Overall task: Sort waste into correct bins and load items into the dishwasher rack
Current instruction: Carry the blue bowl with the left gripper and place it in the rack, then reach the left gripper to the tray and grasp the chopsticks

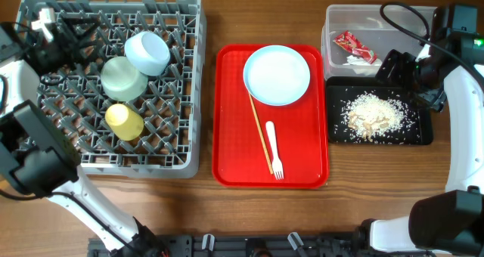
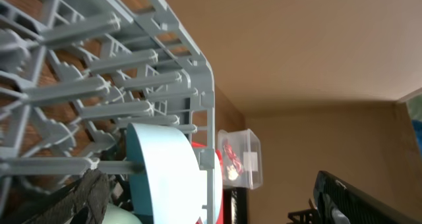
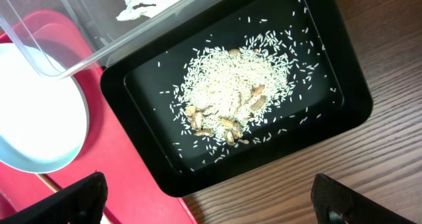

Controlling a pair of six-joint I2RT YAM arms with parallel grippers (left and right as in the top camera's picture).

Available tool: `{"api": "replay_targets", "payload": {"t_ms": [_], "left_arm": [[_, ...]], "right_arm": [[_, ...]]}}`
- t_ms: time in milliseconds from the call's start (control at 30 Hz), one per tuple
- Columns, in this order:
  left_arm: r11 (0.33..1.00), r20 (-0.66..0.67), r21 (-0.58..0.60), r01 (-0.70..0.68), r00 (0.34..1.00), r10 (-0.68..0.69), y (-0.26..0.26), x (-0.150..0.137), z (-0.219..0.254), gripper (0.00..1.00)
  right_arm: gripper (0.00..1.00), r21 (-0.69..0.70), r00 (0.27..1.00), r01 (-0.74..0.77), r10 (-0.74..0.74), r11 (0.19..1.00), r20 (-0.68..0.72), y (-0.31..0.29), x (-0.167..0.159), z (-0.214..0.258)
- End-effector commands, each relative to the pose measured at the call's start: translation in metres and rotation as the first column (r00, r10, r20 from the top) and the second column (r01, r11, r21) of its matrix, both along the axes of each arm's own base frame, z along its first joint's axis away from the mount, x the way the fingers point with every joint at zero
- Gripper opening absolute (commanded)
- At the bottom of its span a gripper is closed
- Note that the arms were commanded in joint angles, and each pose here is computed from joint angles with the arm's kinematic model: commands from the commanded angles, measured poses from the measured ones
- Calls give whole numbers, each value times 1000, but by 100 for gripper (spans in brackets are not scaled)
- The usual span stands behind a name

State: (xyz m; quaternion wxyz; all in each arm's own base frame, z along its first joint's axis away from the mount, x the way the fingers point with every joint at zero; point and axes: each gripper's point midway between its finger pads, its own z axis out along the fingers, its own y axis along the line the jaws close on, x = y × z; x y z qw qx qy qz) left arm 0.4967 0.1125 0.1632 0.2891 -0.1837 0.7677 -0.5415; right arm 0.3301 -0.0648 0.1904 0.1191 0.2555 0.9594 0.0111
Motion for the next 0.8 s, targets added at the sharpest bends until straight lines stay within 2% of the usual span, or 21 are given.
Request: {"api": "replay_targets", "payload": {"t_ms": [0, 67, 133, 200, 267, 367, 433, 567, 633, 767], "left_arm": [[992, 114, 120, -38, 993, 24, -2, -6, 63, 100], [982, 107, 179, -62, 993, 43, -10, -8, 76, 100], [953, 64, 291, -82, 996, 66, -24, -12, 77, 100], [894, -44, 440, -83, 992, 114, -45, -21, 65, 100], [825, -192, 565, 11, 974, 118, -93, -40, 47, 100], [793, -283, 588, 161, 959, 15, -152, -58, 32, 100], [720, -324, 631, 287, 942, -92, -212, -72, 19, 100], [581, -340, 716, 387, 920, -194, -286, -94, 4, 100], [554, -382, 740, 381, 916, -120, -311, -110, -9, 100], [550, -484, 726, 412, 875, -17, -344, -146, -45, 100]], "right_arm": [[100, 0, 999, -9, 9, 1000, 36, 1, 1, 12], [100, 0, 999, -8, 8, 1000, 37, 1, 1, 12], [100, 0, 999, -9, 9, 1000, 37, 1, 1, 12], [100, -1, 999, -9, 9, 1000, 38, 1, 1, 12], [100, -1, 999, -9, 9, 1000, 39, 1, 1, 12], [100, -1, 999, -9, 9, 1000, 39, 1, 1, 12], [100, -1, 999, -9, 9, 1000, 39, 1, 1, 12], [100, -2, 999, -11, 11, 1000, 38, 1, 1, 12], [100, -2, 999, -11, 11, 1000, 38, 1, 1, 12], [100, -2, 999, -12, 12, 1000, 38, 1, 1, 12]]}}
